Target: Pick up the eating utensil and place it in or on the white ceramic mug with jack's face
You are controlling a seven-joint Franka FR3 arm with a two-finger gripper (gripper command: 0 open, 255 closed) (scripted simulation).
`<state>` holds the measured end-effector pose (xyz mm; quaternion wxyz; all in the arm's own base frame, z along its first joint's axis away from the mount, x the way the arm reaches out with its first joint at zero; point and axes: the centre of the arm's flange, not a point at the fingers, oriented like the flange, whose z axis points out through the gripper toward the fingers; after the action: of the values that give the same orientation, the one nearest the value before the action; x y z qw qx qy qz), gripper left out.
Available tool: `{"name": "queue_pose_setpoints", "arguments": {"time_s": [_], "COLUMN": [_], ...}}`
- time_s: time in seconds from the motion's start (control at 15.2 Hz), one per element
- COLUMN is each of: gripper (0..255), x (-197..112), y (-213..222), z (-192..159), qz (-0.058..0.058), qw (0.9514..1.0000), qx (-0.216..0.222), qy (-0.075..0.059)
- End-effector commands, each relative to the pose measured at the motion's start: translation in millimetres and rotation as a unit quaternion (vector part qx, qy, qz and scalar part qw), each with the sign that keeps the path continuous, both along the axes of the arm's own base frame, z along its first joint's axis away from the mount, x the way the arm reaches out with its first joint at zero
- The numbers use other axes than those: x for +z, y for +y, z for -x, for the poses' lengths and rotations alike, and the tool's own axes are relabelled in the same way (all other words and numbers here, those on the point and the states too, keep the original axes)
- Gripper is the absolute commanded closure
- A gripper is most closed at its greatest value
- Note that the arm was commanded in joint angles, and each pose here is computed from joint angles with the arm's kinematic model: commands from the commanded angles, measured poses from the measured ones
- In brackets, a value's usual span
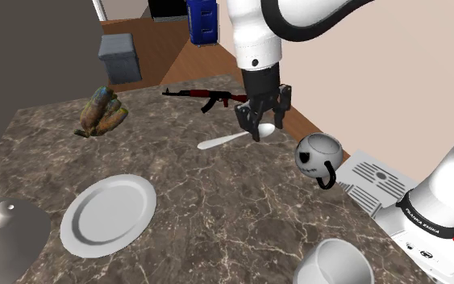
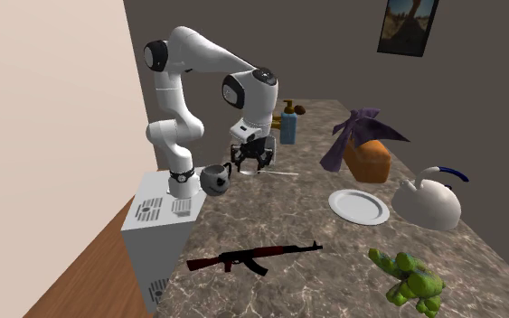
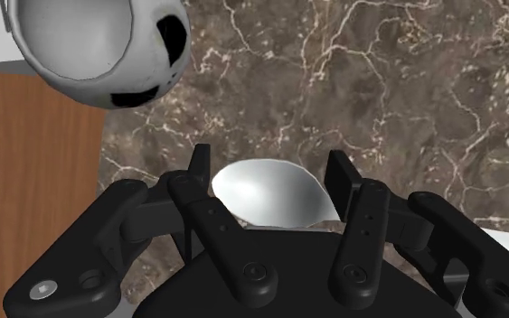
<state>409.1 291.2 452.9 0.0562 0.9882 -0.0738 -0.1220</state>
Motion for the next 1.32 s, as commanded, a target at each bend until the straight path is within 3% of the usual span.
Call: {"name": "queue_pose_setpoints", "arguments": {"time_s": [0.0,0.53,1.25], "gripper": [255,255,255], "x": [10.5,50.7,58.5], "y": [0.1,0.1,-109.1], "z": [0.6,0.6,96.0], "qz": [0.0,0.0,0.0], "qw": [1.0,1.0,1.0], "qx": [0.0,0.0,0.0], "qy": [0.0,0.0,0.0]}}
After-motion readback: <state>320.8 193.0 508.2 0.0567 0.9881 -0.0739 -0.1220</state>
